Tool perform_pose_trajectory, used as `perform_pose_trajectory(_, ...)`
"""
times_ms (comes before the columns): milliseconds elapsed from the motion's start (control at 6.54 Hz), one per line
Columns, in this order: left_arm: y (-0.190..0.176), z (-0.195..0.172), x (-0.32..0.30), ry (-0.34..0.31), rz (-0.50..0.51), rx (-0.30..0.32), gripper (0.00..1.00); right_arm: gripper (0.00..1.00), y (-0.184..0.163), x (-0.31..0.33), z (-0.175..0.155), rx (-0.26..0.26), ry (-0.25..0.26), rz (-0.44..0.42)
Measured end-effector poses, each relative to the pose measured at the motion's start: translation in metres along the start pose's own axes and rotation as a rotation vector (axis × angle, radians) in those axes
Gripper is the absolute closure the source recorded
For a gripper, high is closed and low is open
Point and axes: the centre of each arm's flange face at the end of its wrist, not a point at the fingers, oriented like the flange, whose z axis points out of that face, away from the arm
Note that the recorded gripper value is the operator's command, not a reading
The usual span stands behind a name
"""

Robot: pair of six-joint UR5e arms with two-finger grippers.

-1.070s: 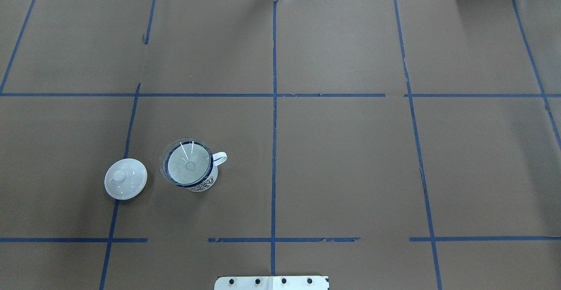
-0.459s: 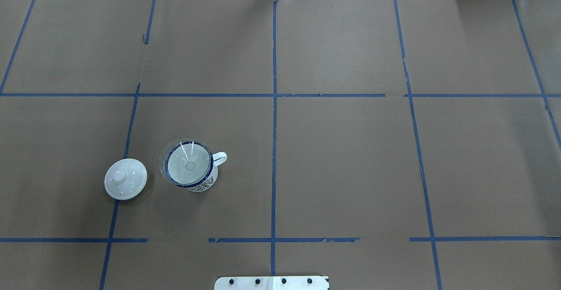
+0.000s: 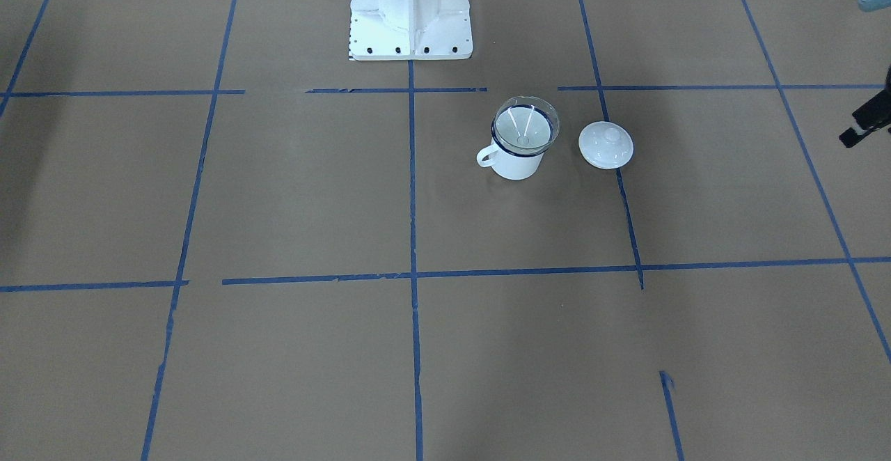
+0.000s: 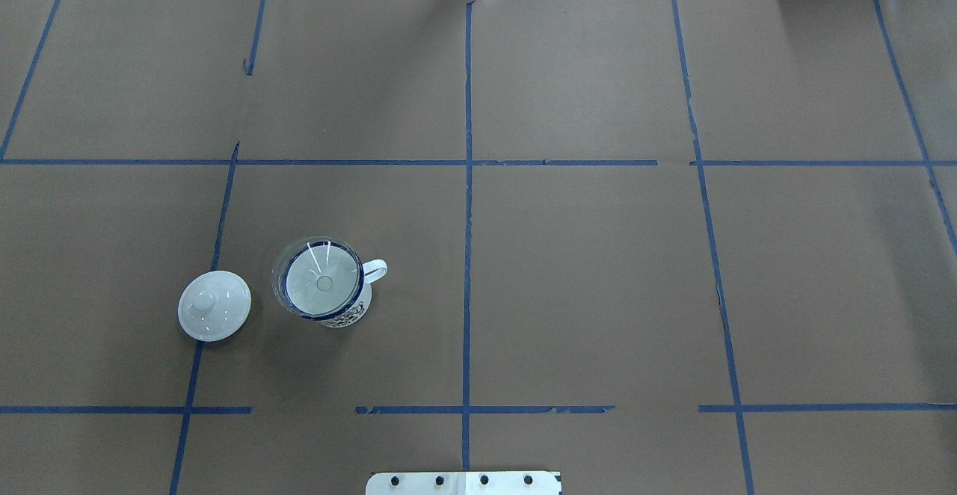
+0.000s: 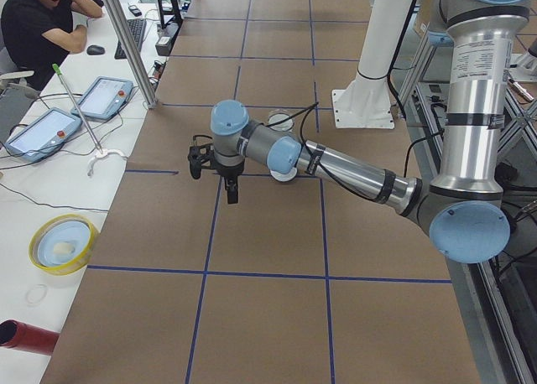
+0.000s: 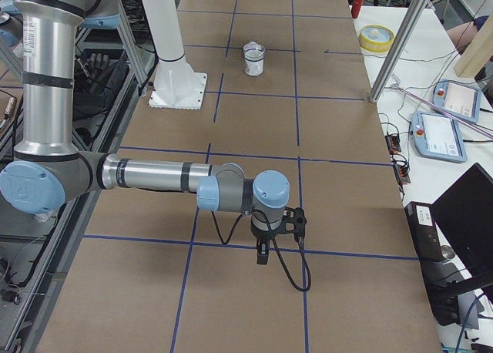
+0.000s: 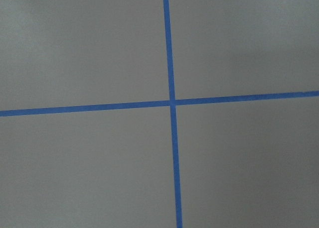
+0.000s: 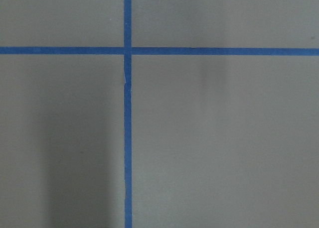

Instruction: Remove funnel from cup

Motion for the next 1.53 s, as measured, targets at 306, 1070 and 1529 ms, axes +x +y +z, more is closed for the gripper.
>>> perform_pose_trajectory(306,0.033,0.032,0.146,0.014,-0.249,-0.017,0.00,0.00,0.000,0.000,0.000,0.000,0.000,0.000)
perform_pose_trajectory(1070,0.148,0.122,0.333,-0.154,-0.476,-0.034,0.04,0.00,0.000,0.000,0.000,0.001,0.000,0.000)
perform_pose_trajectory(1529,0.182,0.162,0.358,-0.208,-0.532,-0.044,0.11,0.00,0.000,0.000,0.000,0.000,0.000,0.000)
